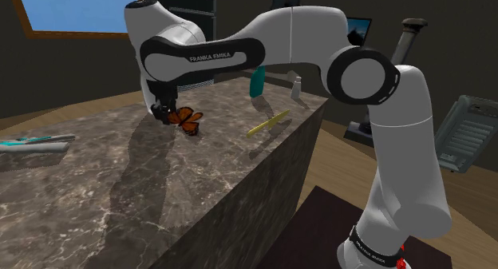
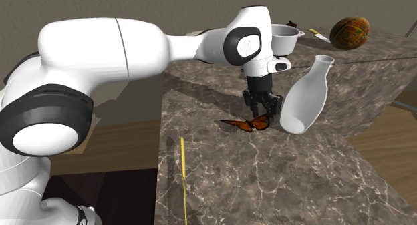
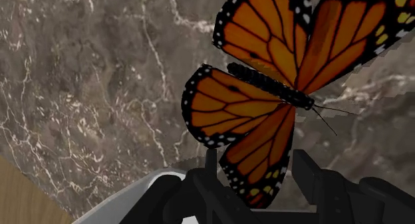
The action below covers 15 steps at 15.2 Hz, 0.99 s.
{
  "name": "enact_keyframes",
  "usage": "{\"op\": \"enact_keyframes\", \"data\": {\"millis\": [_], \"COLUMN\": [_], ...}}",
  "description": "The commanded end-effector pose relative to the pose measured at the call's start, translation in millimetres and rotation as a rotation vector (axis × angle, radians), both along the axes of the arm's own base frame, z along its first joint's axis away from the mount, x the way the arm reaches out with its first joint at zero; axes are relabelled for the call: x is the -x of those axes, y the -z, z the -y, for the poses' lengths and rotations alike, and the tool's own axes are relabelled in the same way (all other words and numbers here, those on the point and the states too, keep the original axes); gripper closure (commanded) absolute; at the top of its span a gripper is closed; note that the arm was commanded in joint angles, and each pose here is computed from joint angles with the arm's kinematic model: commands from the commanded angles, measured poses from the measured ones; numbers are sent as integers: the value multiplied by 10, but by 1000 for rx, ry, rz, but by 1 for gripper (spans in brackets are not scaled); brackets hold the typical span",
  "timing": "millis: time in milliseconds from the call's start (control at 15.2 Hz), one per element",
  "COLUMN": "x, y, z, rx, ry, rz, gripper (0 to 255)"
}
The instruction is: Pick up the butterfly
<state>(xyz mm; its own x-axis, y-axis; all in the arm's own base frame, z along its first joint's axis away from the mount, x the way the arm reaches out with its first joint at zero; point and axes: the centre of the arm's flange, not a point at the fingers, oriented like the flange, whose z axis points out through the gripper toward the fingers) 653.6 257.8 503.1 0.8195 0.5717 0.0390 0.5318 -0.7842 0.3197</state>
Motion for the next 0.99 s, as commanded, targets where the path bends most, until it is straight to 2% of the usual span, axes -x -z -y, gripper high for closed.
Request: {"op": "enact_keyframes", "data": {"millis": [0,792,924], "x": [3,3,3], "y": [-90,-723,-731], "z": [2,2,2], "rx": [0,0,0], "ry": [0,0,0], "rz": [0,0,0], "gripper": [255,255,255]}}
